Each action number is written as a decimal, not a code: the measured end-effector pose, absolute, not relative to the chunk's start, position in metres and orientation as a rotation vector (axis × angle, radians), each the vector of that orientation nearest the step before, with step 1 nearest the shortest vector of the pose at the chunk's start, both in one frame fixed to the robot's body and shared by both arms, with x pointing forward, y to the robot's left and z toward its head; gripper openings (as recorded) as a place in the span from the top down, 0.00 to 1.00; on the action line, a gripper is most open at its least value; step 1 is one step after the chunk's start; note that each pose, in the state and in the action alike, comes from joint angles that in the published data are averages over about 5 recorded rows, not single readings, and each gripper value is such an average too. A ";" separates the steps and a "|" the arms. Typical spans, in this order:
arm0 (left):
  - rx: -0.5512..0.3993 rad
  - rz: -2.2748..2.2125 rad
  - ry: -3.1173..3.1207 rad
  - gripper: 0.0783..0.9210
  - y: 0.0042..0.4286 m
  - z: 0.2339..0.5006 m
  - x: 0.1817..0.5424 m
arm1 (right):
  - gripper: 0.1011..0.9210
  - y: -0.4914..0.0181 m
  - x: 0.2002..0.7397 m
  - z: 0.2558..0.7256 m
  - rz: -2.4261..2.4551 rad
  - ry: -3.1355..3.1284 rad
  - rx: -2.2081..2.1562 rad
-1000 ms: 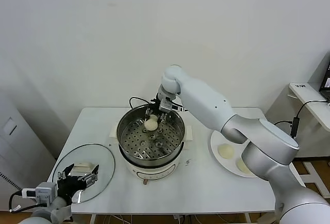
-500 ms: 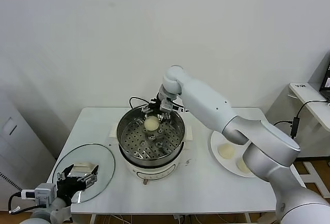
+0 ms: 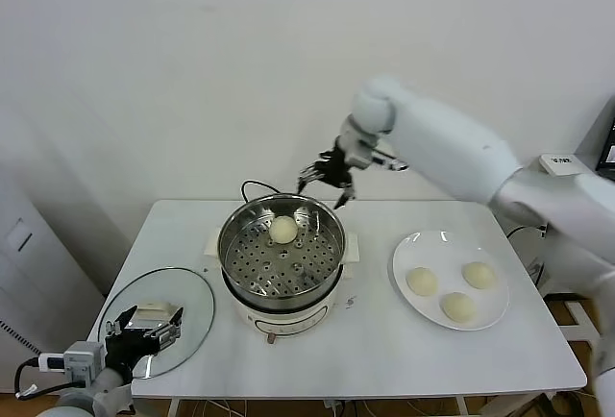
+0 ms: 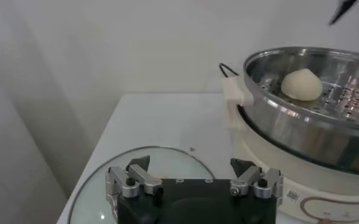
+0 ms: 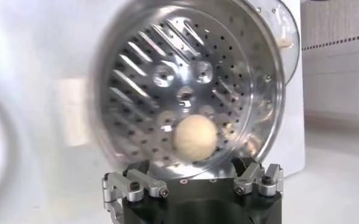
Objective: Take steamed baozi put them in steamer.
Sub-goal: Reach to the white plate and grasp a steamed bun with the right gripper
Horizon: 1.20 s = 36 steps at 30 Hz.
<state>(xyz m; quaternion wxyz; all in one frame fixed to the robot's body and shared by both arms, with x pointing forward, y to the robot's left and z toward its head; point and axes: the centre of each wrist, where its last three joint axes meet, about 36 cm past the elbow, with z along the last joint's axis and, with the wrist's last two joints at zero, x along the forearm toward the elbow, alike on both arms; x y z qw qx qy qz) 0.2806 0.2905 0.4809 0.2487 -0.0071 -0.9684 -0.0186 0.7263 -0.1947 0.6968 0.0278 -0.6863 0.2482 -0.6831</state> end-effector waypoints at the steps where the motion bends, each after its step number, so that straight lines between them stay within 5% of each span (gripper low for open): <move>1: -0.020 -0.051 -2.639 0.12 0.290 0.481 0.281 | 0.12 -0.206 0.726 0.696 -2.116 0.825 -2.145; 16: -0.016 -0.051 -2.647 0.12 0.292 0.482 0.281 | 0.12 -0.336 0.706 0.644 -2.132 1.687 -2.375; 36: -0.015 -0.057 -2.647 0.12 0.292 0.482 0.281 | 0.12 -0.379 0.691 0.525 -2.097 2.032 -2.460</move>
